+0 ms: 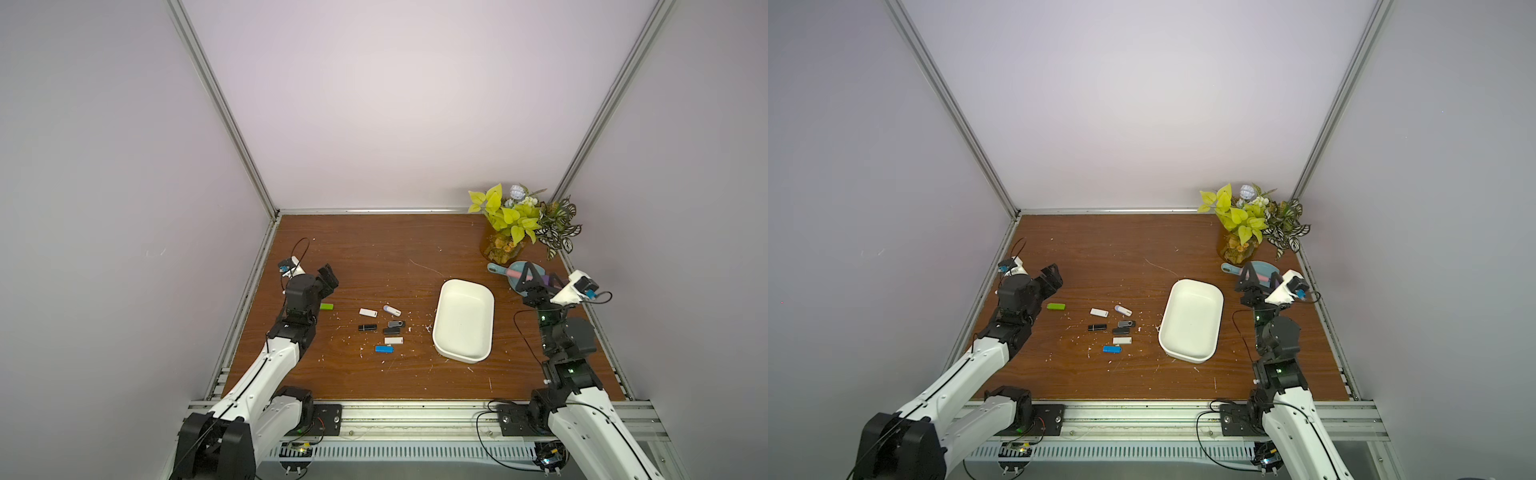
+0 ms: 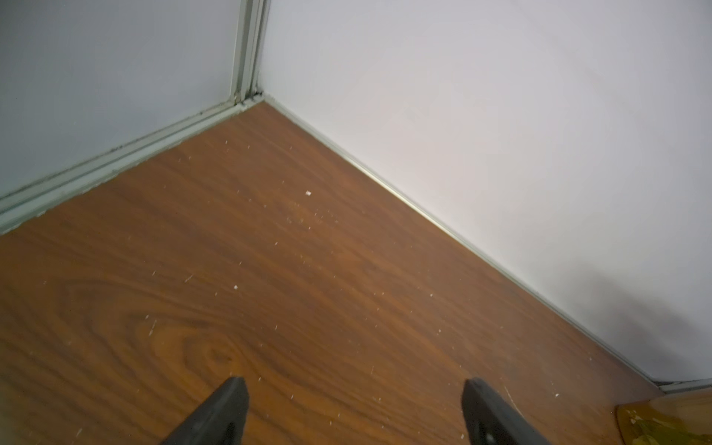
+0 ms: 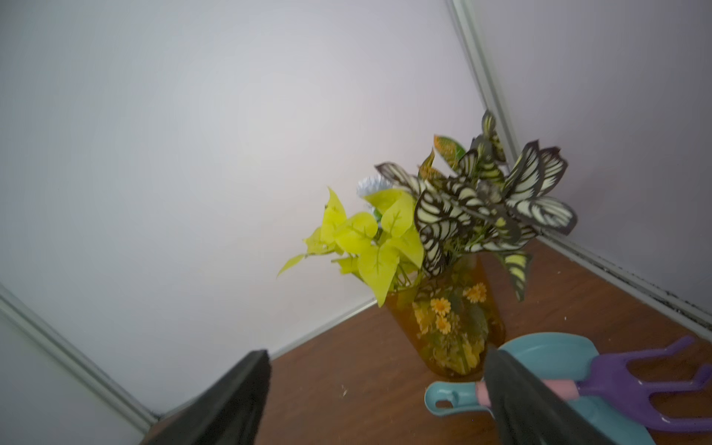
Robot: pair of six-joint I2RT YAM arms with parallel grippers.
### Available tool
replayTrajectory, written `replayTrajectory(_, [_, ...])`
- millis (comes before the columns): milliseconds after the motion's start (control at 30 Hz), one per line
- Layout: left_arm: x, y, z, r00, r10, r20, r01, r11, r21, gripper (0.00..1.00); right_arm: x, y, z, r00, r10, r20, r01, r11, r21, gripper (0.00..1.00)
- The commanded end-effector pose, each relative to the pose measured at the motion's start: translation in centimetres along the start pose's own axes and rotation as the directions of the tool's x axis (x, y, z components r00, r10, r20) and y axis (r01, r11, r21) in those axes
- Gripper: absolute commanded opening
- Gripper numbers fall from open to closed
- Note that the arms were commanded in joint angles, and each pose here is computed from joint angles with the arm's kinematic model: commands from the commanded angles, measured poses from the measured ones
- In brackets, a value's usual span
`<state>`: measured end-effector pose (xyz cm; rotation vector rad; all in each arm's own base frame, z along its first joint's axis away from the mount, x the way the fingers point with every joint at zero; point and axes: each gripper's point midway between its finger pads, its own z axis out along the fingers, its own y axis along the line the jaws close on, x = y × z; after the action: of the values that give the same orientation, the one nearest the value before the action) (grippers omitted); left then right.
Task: Put the usb flash drive into the storage box
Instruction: Pick up the USB flash from the center of the board.
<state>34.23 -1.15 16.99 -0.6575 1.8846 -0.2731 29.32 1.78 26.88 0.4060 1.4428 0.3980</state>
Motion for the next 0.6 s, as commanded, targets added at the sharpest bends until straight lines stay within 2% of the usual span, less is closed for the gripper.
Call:
replayTrajectory(0, [5.0,5.0,-0.2,0.983,-0.012,-0.183,-0.032,0.970,-0.239,0.83,4.0,1.8,1.4,0.973,-0.015,-0.230,0.003,0.999,-0.054,0.99])
replayTrajectory(33, [5.7,5.3,0.1,0.978,-0.015,-0.209,-0.039,0.967,-0.253,0.84,5.2,2.3,1.7,0.958,-0.018,-0.287,-0.003,0.997,-0.074,0.99])
replayTrajectory(67, [6.4,5.3,0.4,0.970,-0.013,-0.242,-0.051,0.965,-0.256,0.84,6.4,3.4,1.9,0.944,-0.052,-0.327,0.010,0.991,-0.131,0.94])
replayTrajectory(133, [7.5,5.6,0.8,0.955,0.007,-0.298,-0.094,0.955,-0.281,0.84,8.1,4.4,2.0,0.920,-0.111,-0.376,0.048,0.984,-0.174,0.76])
replayTrajectory(167, [8.0,6.1,1.0,0.948,0.011,-0.318,-0.114,0.945,-0.306,0.84,8.5,4.5,2.1,0.911,-0.137,-0.388,0.078,0.984,-0.163,0.71])
replayTrajectory(267, [9.7,6.8,1.7,0.924,0.003,-0.382,-0.142,0.931,-0.336,0.84,8.5,3.2,1.9,0.927,-0.149,-0.345,0.123,0.988,-0.097,0.72])
replayTrajectory(433, [10.0,6.6,3.0,0.920,0.002,-0.392,-0.150,0.926,-0.347,0.79,8.8,3.0,1.2,0.932,-0.142,-0.334,0.110,0.988,-0.112,0.73])
replayTrajectory(567, [11.0,6.2,4.0,0.897,-0.006,-0.442,-0.164,0.924,-0.345,0.74,8.8,2.8,1.2,0.932,-0.142,-0.332,0.114,0.988,-0.104,0.73])
